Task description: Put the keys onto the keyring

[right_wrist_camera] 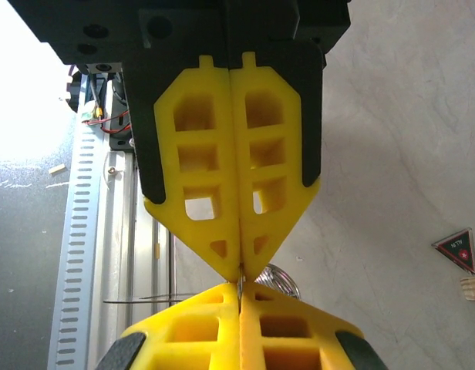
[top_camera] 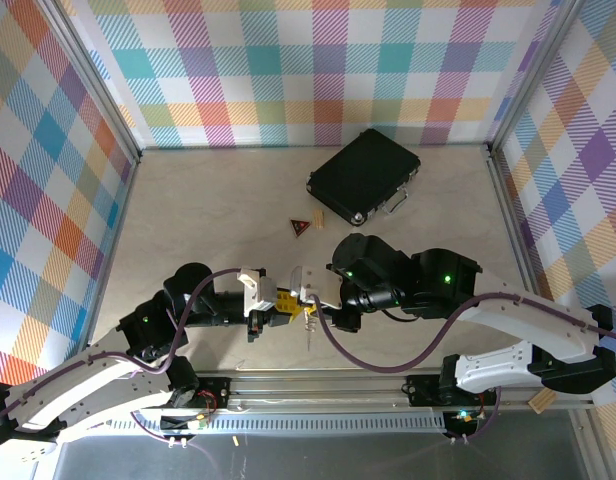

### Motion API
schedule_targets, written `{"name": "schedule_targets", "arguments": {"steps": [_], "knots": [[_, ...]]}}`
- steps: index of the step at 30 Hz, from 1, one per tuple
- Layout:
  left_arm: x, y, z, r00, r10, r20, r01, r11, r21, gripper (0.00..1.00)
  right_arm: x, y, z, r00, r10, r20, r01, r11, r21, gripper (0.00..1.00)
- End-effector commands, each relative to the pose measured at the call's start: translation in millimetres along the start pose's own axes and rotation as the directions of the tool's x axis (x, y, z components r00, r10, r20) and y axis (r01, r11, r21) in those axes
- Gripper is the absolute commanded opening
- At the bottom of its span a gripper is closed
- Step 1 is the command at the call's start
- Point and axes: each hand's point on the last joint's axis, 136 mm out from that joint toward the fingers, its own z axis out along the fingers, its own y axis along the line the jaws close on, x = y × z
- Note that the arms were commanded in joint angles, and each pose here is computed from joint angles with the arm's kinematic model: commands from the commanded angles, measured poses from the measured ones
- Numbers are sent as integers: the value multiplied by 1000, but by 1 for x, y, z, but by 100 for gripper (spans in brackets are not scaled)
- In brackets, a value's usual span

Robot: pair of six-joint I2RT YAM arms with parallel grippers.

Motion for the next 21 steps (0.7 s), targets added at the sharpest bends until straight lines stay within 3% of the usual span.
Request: {"name": "schedule_targets", "arguments": {"steps": [1,5,8,14,21], "knots": [[-21,-1,-1,996,8,94,-8,1000,-1,0,-23,15,-4,995,-39,95,45,997,-61,0],[-26,-2,-2,993,-7,122,6,1000,7,0,-24,13,-8,993,-26,113,31,999,-43,28],[-29,-5,-5,990,-6,141,5,1000,13,0,-23,10,-13,991,-8,134,10,1000,-19,41],[-34,-12,-12,984,6,178,-12,999,34,0,-20,7,-31,979,27,203,-32,999,19,45],[-43,-18,-17,974,5,226,-20,998,61,0,-20,1,-38,969,40,243,-56,997,58,39]]}}
